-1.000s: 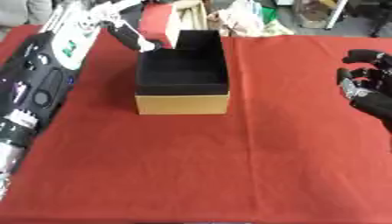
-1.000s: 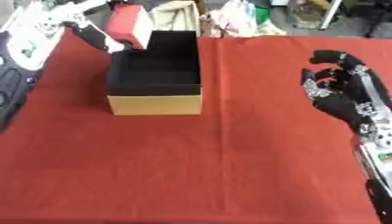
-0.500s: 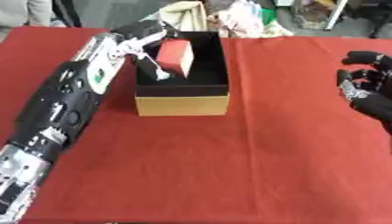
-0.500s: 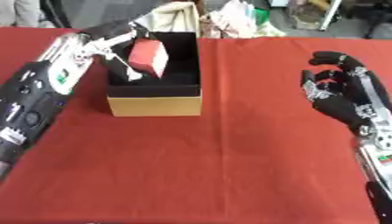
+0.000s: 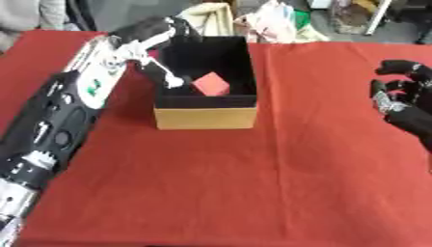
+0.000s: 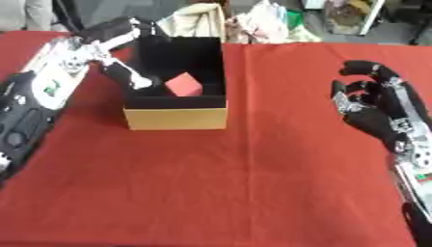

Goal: Pick up objects on the table and place them in the box.

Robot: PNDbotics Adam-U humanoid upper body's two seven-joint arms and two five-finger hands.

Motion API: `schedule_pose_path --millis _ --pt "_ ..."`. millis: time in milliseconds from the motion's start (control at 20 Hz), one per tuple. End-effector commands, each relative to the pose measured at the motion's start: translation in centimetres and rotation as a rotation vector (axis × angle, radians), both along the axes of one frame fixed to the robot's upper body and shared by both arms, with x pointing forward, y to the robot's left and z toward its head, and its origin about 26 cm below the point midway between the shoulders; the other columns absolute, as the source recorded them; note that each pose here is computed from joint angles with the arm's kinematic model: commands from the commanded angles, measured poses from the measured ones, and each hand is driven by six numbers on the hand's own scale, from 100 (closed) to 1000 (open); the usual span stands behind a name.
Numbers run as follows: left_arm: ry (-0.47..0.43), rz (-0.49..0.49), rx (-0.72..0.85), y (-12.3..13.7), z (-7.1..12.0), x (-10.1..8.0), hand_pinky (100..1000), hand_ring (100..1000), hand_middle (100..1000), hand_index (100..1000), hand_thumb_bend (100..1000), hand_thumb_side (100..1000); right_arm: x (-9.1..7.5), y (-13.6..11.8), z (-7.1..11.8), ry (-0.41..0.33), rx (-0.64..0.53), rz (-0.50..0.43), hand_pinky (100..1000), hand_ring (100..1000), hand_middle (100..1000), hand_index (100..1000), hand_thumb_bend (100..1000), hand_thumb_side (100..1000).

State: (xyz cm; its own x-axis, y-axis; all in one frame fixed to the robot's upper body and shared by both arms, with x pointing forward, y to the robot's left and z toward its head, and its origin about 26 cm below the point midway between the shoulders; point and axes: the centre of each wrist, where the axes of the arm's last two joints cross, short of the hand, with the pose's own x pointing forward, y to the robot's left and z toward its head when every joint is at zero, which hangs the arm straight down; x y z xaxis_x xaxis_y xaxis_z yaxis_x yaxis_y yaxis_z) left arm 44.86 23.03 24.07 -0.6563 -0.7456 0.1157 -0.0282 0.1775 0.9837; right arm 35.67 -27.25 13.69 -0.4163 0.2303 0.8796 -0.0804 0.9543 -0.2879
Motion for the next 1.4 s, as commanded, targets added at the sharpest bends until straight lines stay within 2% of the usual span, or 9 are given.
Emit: schedule_pose_path --millis 50,250,500,800,950,1100,1400 --pt "-0.097 0.004 -0.111 2.2 4.0 -2.5 760 760 758 855 460 151 0.0 -0.7 0.8 -0.025 -0.015 -0.016 429 540 683 765 168 100" --pt "-0.119 0.042 -0.214 5.0 4.6 -5.5 747 747 747 855 452 143 0.0 -1.0 0.8 -0.027 -0.015 -0.024 429 541 682 765 166 100" --pt "-0.089 0.106 -0.253 7.3 2.8 -8.0 742 741 743 858 448 144 0.0 -1.1 0.8 -0.028 -0.015 -0.029 429 540 682 765 164 100" --pt "-0.083 0.118 -0.261 7.5 2.7 -8.5 731 734 739 864 439 142 0.0 -1.1 0.9 -0.030 -0.015 -0.031 430 540 682 765 161 100" --pt "-0.029 0.211 -0.329 9.2 0.3 -8.3 730 733 738 866 437 143 -0.1 -1.5 1.0 -0.038 -0.013 -0.047 430 540 682 765 160 100" --pt "-0.002 0.254 -0.347 10.5 -1.8 -9.4 728 731 738 867 437 144 -0.1 -1.4 0.9 -0.035 -0.013 -0.041 430 540 682 766 159 100" --pt "0.023 0.292 -0.367 11.0 -3.2 -10.4 726 730 738 868 434 145 -0.1 -1.4 0.9 -0.034 -0.011 -0.043 430 540 682 766 157 100"
